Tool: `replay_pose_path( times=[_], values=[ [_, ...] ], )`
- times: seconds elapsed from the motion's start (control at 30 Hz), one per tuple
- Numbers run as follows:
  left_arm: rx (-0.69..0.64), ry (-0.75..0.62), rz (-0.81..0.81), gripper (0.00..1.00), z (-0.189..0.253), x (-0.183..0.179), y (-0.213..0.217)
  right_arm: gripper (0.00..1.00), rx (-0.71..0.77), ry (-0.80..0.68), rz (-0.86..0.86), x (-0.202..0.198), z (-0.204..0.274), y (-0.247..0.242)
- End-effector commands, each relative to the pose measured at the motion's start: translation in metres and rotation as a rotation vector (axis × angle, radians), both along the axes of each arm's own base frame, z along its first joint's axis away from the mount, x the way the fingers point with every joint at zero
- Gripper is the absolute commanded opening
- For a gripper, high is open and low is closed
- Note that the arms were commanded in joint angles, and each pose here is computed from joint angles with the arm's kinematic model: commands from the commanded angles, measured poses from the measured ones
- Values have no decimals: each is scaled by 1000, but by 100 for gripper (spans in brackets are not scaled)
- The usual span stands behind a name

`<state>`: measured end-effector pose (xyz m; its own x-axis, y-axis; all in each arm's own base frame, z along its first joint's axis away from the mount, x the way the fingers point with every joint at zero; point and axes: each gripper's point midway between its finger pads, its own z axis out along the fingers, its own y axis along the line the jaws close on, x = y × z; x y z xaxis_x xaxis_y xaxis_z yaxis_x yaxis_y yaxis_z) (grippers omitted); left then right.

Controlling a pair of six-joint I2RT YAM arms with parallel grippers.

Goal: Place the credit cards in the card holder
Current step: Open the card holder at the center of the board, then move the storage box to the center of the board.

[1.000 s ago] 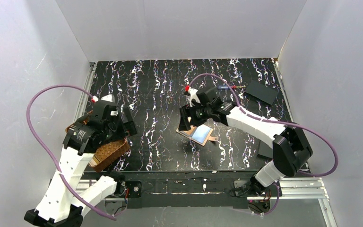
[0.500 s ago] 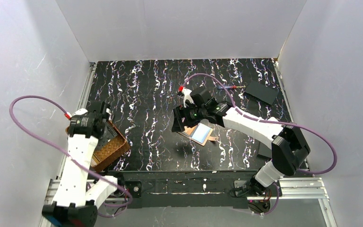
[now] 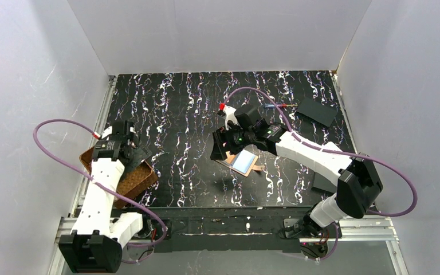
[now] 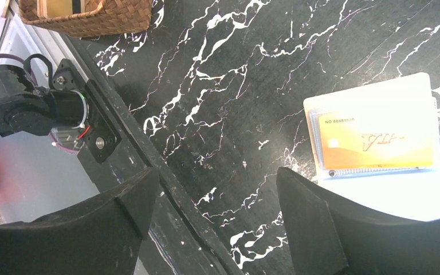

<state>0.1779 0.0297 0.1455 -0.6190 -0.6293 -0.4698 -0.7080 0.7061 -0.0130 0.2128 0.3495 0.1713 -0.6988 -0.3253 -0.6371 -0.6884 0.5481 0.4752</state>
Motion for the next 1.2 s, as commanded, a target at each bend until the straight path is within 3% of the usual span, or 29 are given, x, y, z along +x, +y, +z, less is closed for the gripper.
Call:
replay_pose_path(
  times=[0.0,0.13,0.27,0.5,0.9,1.0,1.03,1.17],
  values=[
    [-169,-48,-17,91,-13,32,-29,84,19,-57,5,0,12,-5],
    [-220,-43,58,79,-22,46,-36,84,12,-65,6,-1,12,-8],
    [-195,-34,138,78,-30,49,-29,84,0,-81,-6,0,13,-13],
    [-162,11,141,70,-57,62,-16,84,-6,-79,-14,0,11,-15],
    [-219,4,14,27,-81,92,-26,84,-50,-58,-32,-2,-7,-24],
    [-244,-3,-11,20,-78,106,-31,82,-101,4,-56,-3,-33,-25],
    [-250,-6,-30,17,-75,114,-33,80,-172,61,-95,-2,-63,-31],
    [-261,-7,-59,15,-73,126,-35,80,-283,92,-196,10,-98,-42]
  ],
)
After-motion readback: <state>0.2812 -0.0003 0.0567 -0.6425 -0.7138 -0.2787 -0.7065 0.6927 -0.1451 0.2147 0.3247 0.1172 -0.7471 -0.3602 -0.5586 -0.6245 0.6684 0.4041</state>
